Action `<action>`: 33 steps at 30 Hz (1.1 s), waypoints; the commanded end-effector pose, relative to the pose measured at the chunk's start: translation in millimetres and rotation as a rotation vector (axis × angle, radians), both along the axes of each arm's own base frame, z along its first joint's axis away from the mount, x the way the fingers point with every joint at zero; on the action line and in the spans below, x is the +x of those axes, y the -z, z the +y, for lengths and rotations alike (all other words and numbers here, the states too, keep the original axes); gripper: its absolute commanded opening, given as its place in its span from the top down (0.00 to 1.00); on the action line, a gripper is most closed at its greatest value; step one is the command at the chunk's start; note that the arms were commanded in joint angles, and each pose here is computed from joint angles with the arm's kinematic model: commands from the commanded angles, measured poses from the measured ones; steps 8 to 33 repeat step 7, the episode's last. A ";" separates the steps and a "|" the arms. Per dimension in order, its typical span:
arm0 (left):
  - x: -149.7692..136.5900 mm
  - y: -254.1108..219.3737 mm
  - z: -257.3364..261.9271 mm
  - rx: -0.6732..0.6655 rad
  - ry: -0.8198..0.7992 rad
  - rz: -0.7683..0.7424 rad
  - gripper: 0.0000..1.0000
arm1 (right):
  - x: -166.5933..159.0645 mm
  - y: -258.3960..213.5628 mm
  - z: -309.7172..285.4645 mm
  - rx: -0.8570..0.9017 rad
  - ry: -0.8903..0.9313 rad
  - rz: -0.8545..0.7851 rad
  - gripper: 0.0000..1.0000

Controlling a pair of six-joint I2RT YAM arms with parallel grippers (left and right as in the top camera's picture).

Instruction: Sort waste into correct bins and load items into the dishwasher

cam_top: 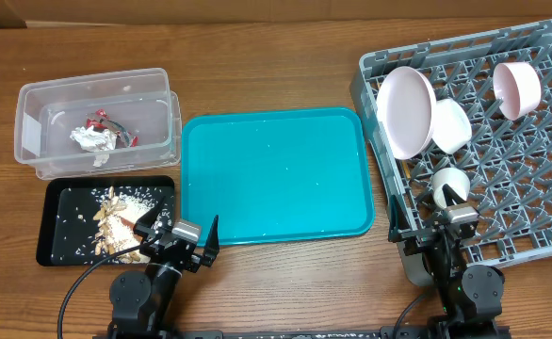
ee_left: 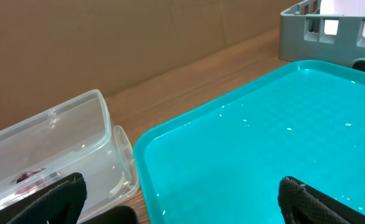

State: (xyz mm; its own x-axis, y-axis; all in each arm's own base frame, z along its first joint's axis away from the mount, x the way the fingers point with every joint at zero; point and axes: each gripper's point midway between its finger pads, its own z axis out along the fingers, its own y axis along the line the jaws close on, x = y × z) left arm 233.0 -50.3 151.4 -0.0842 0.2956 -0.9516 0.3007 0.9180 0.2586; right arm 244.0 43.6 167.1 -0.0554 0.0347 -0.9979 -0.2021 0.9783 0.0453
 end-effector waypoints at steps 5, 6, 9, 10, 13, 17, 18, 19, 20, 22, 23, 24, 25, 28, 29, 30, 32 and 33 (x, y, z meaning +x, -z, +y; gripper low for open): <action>0.1 -0.5 0.2 0.013 0.003 -0.014 0.00 | 0.0 1.6 -0.6 0.004 0.001 -0.003 0.00; 0.1 -0.5 0.2 0.013 0.003 -0.014 0.00 | 0.1 1.6 -0.6 0.004 0.001 -0.003 0.00; 0.1 -0.5 0.2 0.013 0.003 -0.014 0.00 | 0.1 1.6 -0.6 0.004 0.001 -0.003 0.00; 0.1 -0.5 0.2 0.013 0.003 -0.014 0.00 | 0.1 1.6 -0.6 0.004 0.001 -0.003 0.00; 0.1 -0.5 0.2 0.013 0.003 -0.014 0.00 | 0.1 1.6 -0.6 0.004 0.001 -0.003 0.00; 0.1 -0.5 0.2 0.013 0.003 -0.014 0.00 | 0.1 1.6 -0.6 0.004 0.001 -0.003 0.00; 0.1 -0.5 0.2 0.013 0.003 -0.014 0.00 | 0.1 1.6 -0.6 0.004 0.001 -0.003 0.00; 0.1 -0.5 0.2 0.013 0.003 -0.014 0.00 | 0.1 1.6 -0.6 0.004 0.001 -0.003 0.00; 0.1 -0.5 0.2 0.013 0.003 -0.014 0.00 | 0.1 1.6 -0.6 0.004 0.001 -0.003 0.00; 0.1 -0.5 0.2 0.013 0.003 -0.014 0.00 | 0.1 1.6 -0.6 0.004 0.001 -0.003 0.00; 0.1 -0.5 0.2 0.013 0.003 -0.014 0.00 | 0.1 1.6 -0.6 0.004 0.001 -0.003 0.00; 0.1 -0.5 0.2 0.013 0.003 -0.014 0.00 | 0.1 1.6 -0.6 0.004 0.001 -0.003 0.00; 0.1 -0.5 0.2 0.013 0.003 -0.014 0.00 | 0.1 1.6 -0.6 0.004 0.001 -0.003 0.00; 0.1 -0.5 0.2 0.013 0.003 -0.014 0.00 | 0.1 1.6 -0.6 0.004 0.001 -0.003 0.00; 0.1 -0.5 0.2 0.013 0.003 -0.014 0.00 | 0.1 1.6 -0.6 0.004 0.001 -0.003 0.00; 0.1 -0.5 0.2 0.013 0.003 -0.014 0.00 | 0.1 1.6 -0.6 0.004 0.001 -0.003 0.00; 0.1 -0.5 0.2 0.013 0.003 -0.014 0.00 | 0.1 1.6 -0.6 0.004 0.001 -0.003 0.00; 0.1 -0.5 0.2 0.013 0.003 -0.014 0.00 | 0.1 1.6 -0.6 0.004 0.001 -0.003 0.00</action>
